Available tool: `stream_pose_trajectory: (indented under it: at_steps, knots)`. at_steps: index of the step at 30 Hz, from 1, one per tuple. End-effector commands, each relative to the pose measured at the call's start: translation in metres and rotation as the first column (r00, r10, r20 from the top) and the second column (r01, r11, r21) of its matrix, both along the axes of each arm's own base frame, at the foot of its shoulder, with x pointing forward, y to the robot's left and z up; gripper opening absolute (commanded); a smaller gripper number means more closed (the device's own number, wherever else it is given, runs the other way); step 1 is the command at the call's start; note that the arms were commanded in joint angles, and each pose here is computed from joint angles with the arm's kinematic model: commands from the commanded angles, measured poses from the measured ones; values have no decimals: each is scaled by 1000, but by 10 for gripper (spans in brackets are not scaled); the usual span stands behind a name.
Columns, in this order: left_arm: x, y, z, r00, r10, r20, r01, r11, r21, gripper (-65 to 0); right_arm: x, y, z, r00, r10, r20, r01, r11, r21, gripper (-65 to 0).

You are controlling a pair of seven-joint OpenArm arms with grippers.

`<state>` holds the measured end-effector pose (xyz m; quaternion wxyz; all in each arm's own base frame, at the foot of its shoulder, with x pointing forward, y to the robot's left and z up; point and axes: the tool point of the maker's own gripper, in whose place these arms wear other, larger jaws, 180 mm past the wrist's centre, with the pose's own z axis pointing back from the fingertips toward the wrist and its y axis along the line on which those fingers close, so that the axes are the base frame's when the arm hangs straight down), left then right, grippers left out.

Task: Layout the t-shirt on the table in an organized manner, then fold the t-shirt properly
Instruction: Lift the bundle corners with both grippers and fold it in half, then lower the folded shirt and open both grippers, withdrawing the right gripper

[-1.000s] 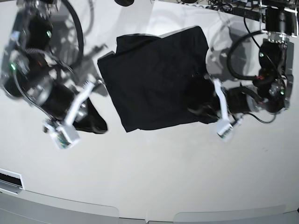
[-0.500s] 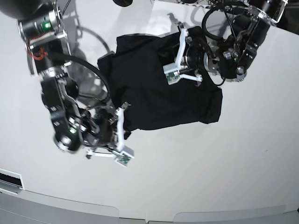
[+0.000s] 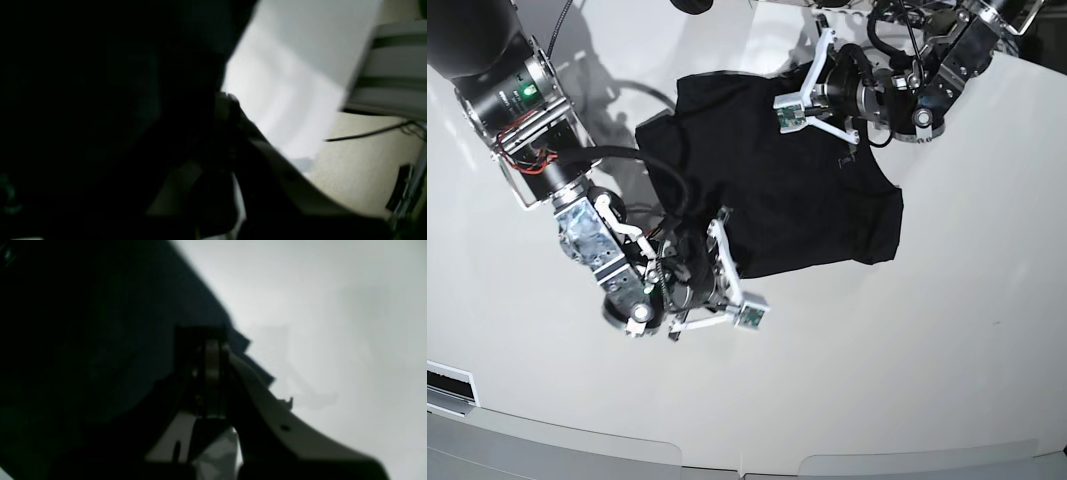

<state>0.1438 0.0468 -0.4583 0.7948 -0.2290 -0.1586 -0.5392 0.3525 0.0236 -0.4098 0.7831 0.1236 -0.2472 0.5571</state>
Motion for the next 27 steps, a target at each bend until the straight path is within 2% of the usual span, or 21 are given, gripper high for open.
stream_pose_trajectory:
  at_steps: [1, 7, 11, 15, 19, 23, 25, 27]
  knots:
    - [9, 6, 1, 999, 11, 31, -11, 1000, 7, -650, 13, 1, 14, 999, 9, 50, -9, 1000, -5, -650]
    - [38, 26, -9, 996, 57, 73, -61, 997, 50, -650, 10, -27, 1, 999, -48, 6, 48, 991, -126, -650]
    - [77, 37, -7, 987, 104, 125, -111, 993, 49, -650, -4, -47, -6, 993, -73, -96, 59, 988, -140, -650]
    - [113, 48, -5, 974, 146, 174, -155, 987, 41, -650, -27, -75, -13, 965, -114, -235, 80, 985, -150, -650]
    - [153, 56, 6, 955, 156, 254, -172, 984, 41, -650, -49, -96, -21, 936, -132, -327, 97, 988, -121, -650]
    - [191, 52, 37, 927, 157, 341, -174, 985, 17, -650, -51, -108, -22, 929, -153, -338, 118, 985, -123, -650]
    - [208, 51, 56, 906, 192, 378, -207, 978, 0, -650, -41, -114, -19, 925, -217, -313, 189, 975, -118, -650]
    - [219, 48, 75, 892, 234, 387, -240, 970, -35, -650, -25, -126, -18, 917, -305, -256, 282, 951, -123, -650]
